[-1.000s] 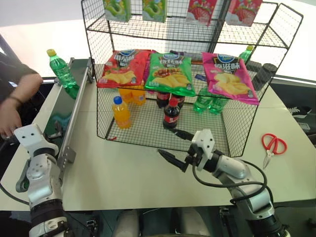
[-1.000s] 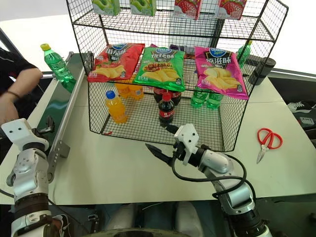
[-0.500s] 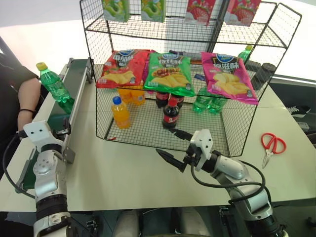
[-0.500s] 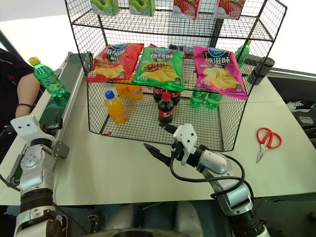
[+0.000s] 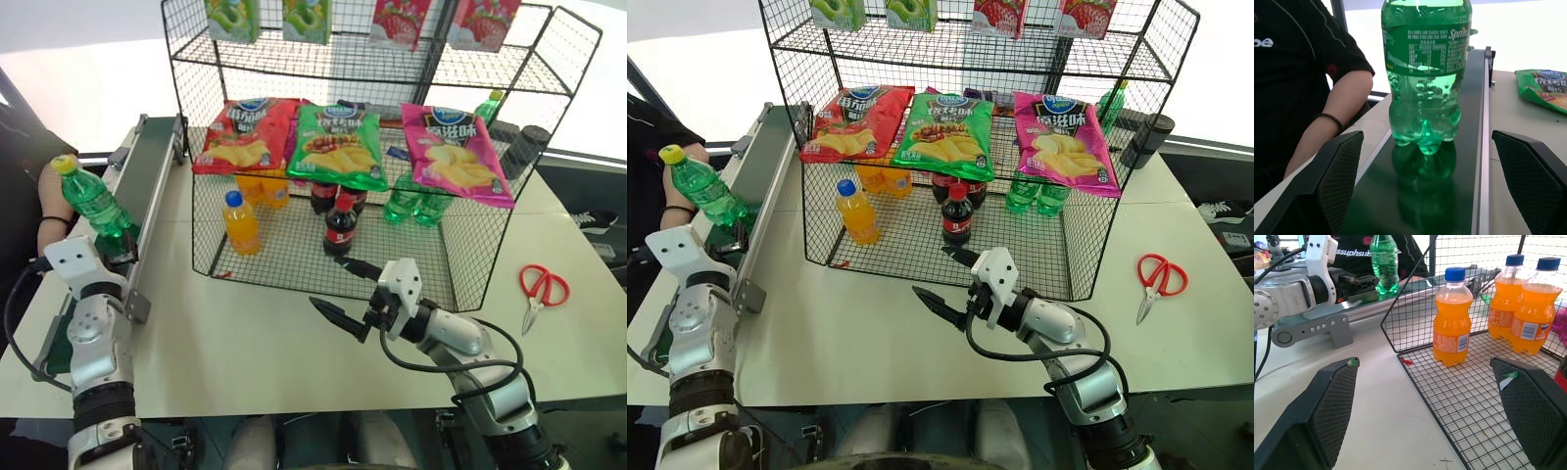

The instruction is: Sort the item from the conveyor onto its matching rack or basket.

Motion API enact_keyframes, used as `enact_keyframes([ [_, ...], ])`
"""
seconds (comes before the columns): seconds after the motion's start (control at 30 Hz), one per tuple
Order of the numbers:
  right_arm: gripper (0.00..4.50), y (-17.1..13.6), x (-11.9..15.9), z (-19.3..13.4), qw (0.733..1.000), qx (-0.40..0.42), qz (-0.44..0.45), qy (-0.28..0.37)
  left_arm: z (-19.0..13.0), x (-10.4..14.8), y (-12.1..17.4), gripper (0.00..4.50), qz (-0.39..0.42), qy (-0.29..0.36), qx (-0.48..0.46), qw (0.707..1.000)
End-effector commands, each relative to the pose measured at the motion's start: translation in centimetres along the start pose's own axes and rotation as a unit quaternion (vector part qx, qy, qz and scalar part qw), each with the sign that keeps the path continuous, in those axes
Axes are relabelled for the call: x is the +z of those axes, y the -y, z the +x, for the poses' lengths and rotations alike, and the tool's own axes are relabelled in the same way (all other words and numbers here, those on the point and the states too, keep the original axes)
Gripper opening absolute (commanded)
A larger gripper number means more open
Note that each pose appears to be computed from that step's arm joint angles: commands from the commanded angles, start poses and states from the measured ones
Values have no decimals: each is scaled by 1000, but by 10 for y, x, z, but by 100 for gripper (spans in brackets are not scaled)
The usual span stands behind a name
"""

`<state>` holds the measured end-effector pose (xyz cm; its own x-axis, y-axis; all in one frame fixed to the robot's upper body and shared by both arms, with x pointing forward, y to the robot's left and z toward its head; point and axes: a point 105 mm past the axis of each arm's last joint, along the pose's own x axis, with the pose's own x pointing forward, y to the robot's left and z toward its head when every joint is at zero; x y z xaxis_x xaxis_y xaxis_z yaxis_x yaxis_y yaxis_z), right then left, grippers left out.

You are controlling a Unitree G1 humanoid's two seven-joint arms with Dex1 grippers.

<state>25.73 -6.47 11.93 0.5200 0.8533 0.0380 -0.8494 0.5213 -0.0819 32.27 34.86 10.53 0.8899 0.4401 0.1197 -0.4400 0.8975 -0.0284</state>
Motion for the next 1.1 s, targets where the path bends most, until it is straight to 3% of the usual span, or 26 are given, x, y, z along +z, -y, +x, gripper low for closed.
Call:
enact_keyframes([
  [0.03, 446, -3, 10, 4, 1000, 4, -9, 18, 2, 13, -2, 450, 7, 30, 14, 999],
  [0.43, 446, -2, 14, 5, 1000, 6, -3, 18, 2, 8, -11, 450, 1, 20, 39, 999],
  [0.57, 450, -1, 13, 3, 1000, 5, -3, 17, 1, 11, -16, 281, 0, 25, 46, 999],
  [0.8, 450, 1, 12, 0, 1000, 3, -7, 13, 2, 53, -26, 275, -2, 92, 10, 996],
  [0.93, 450, 6, 13, -2, 1000, 4, -23, 7, -12, 96, 7, 275, 54, 155, -138, 977],
  [1.1, 450, 11, 19, -4, 999, 9, -31, 7, -46, 107, 56, 275, 45, 148, -314, 937],
])
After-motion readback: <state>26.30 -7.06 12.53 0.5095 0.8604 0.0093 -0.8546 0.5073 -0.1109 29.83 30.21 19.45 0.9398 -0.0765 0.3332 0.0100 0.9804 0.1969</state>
